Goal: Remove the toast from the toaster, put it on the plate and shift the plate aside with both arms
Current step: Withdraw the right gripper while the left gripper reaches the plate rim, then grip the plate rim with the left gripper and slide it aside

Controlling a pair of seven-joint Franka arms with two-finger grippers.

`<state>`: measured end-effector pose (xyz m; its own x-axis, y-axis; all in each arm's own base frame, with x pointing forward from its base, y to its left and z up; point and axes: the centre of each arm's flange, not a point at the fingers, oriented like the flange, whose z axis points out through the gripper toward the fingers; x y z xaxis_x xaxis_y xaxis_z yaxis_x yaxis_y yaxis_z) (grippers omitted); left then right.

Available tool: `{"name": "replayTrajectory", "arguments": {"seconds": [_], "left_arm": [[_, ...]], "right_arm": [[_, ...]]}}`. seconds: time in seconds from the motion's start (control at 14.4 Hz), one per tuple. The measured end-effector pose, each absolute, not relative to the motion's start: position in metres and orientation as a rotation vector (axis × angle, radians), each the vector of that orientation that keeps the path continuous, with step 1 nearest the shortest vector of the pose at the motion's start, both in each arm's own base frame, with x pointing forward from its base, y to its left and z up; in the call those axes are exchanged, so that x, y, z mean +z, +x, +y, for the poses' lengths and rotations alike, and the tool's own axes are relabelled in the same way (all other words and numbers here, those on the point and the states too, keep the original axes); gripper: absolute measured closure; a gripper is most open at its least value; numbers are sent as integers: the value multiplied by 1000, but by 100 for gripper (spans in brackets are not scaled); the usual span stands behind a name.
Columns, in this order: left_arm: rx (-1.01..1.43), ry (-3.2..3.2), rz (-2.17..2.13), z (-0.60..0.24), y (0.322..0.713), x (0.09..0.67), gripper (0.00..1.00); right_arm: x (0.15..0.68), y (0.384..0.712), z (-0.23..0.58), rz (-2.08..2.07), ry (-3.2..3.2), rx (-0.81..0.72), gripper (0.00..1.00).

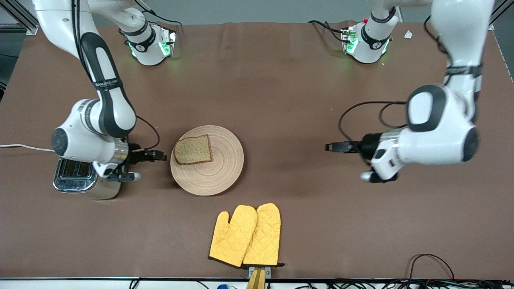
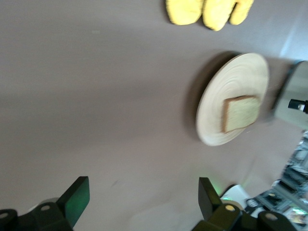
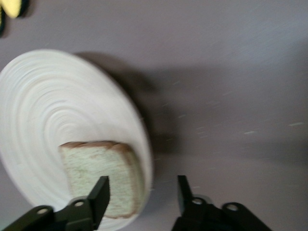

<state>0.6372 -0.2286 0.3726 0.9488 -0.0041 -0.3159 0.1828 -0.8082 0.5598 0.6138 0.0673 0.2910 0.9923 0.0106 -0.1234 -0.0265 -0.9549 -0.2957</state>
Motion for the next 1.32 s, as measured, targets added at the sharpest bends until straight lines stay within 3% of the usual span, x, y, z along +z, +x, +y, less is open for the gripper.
{"name": "replayTrajectory", "arguments": {"seconds": [0.21,0.62,0.83,1.04,1.18,1.32], "left_arm": [[-331,2361,150,-299,642,308,0],[-168,2243,123,-436,608,211,1],[-115,2244,73,-478,582,181,1],[-91,2237,40,-491,571,164,1],[-74,2230,19,-493,567,157,6],[-52,2229,-20,-495,563,149,25]], "right_arm": [[338,622,11,6,-2922,151,0],[516,634,-53,-84,-3137,-4,0],[569,613,-74,14,-3124,77,0],[599,597,-70,188,-3097,66,0],[602,596,-66,202,-3094,60,0],[600,599,-58,189,-3098,59,0]]}}
